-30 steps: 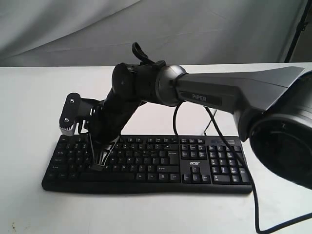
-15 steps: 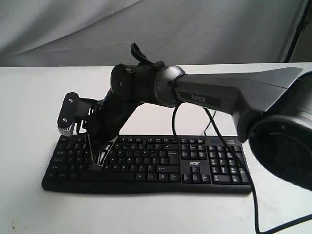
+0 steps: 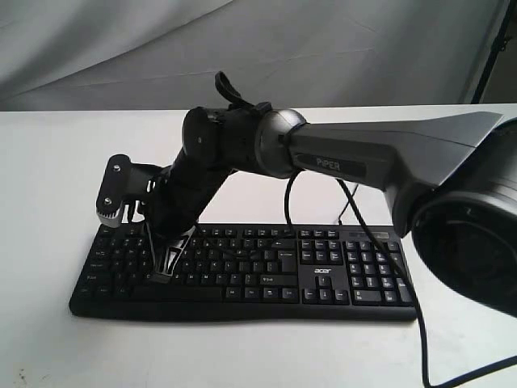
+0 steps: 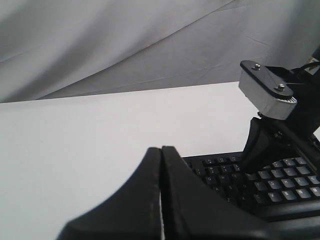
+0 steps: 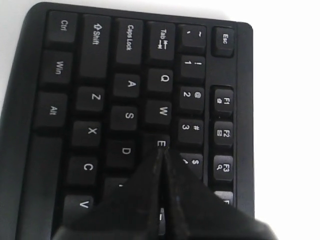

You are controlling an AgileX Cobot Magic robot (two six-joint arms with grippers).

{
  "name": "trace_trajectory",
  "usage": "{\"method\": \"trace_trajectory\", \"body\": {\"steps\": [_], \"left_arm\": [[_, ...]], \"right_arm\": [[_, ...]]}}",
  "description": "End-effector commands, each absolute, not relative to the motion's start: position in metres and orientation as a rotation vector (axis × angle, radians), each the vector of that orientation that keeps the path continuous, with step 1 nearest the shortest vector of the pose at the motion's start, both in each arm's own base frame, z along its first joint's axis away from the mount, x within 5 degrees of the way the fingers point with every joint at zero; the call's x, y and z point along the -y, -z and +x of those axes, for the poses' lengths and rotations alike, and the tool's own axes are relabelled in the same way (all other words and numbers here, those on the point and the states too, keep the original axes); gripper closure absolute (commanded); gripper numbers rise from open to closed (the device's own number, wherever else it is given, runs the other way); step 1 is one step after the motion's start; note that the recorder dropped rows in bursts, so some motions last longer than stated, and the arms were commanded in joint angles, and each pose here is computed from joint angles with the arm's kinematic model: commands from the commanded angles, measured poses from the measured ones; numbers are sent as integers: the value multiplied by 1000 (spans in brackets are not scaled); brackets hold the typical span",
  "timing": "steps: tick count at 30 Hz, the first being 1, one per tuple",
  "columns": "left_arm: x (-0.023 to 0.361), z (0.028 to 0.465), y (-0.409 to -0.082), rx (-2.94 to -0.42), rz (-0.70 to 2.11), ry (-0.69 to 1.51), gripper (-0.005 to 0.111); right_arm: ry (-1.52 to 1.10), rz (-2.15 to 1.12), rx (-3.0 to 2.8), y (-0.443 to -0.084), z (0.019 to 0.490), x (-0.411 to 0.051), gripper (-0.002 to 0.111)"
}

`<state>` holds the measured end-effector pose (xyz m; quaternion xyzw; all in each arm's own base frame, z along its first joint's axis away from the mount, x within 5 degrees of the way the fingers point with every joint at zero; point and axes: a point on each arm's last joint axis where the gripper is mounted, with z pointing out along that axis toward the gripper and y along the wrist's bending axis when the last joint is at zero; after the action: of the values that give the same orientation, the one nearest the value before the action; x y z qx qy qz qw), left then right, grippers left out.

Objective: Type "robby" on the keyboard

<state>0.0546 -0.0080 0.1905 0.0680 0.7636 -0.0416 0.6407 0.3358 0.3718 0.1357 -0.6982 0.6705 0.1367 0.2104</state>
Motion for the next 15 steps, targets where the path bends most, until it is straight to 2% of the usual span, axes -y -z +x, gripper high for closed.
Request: {"method": "trace_trajectory", "body": {"steps": [1, 15], "left_arm": [[8, 55, -190, -1736, 161, 97, 107], [8, 55, -190, -1736, 161, 97, 107]], "right_arm": [[-368, -1919, -1858, -140, 337, -373, 108], [-359, -1908, -1885, -140, 337, -373, 108]]}}
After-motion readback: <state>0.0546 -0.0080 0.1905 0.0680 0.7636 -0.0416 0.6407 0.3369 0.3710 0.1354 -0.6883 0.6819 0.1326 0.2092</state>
